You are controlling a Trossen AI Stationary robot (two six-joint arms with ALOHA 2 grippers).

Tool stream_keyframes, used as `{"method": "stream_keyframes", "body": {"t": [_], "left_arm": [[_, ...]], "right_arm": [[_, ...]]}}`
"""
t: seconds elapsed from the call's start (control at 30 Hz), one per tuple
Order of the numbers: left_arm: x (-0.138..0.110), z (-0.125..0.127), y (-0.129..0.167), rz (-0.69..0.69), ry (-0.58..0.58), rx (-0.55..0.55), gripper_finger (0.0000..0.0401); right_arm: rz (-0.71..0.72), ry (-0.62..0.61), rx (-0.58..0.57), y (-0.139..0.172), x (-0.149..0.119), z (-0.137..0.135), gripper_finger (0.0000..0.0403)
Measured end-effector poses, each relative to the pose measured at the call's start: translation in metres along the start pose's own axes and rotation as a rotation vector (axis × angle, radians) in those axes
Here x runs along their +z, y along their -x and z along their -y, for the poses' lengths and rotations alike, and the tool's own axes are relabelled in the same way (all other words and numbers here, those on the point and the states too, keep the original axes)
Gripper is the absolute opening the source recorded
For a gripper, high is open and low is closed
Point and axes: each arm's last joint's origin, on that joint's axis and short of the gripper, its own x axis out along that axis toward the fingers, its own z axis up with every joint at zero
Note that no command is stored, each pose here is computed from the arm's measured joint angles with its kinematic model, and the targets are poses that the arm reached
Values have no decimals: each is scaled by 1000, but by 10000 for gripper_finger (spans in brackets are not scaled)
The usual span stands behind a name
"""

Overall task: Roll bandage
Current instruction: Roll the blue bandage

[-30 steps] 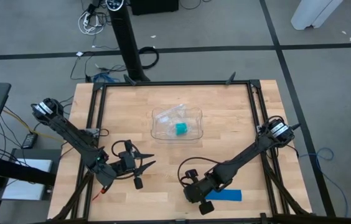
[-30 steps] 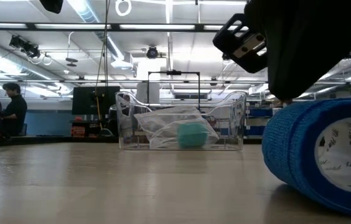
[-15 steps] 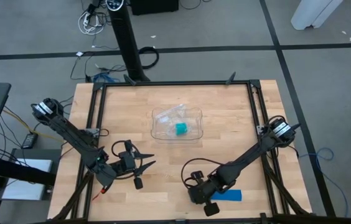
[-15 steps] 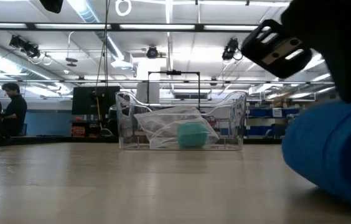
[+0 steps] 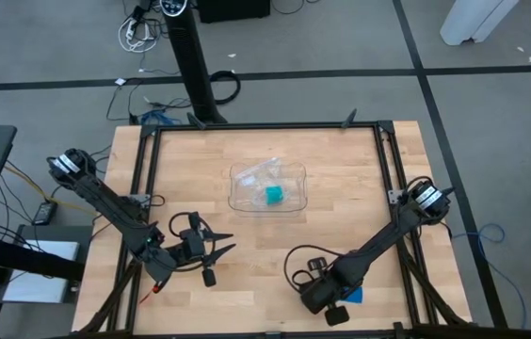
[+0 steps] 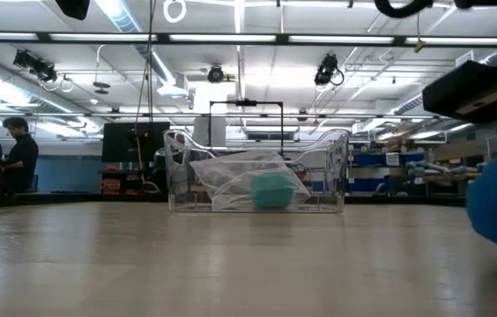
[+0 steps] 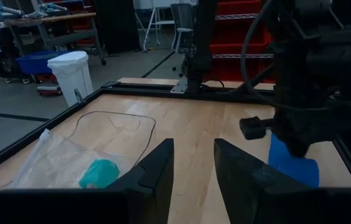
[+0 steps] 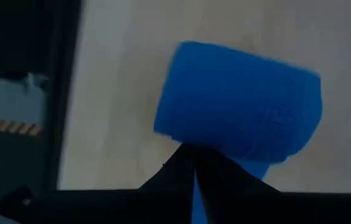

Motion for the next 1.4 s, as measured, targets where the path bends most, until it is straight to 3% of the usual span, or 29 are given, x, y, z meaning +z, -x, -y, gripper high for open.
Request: {"method": "stream_keyframes", "body": {"t": [0.3, 0.6, 0.97, 1.2, 1.4], "left_arm": [[0, 0, 0, 0, 1, 0, 121], [0, 0, 0, 0, 1, 0, 121], [0, 0, 0, 0, 1, 0, 121], [0, 0, 0, -1, -1, 1, 121], [0, 0, 0, -1, -1, 0, 121]], "right_arm": [[-117, -77, -80, 12, -11, 4, 22], [150, -54, -33, 34, 7, -5, 22], [273, 11, -53, 31, 19, -5, 22], [217, 23, -10, 8, 21, -4, 22], [167, -7, -38, 10, 13, -6, 22]]}}
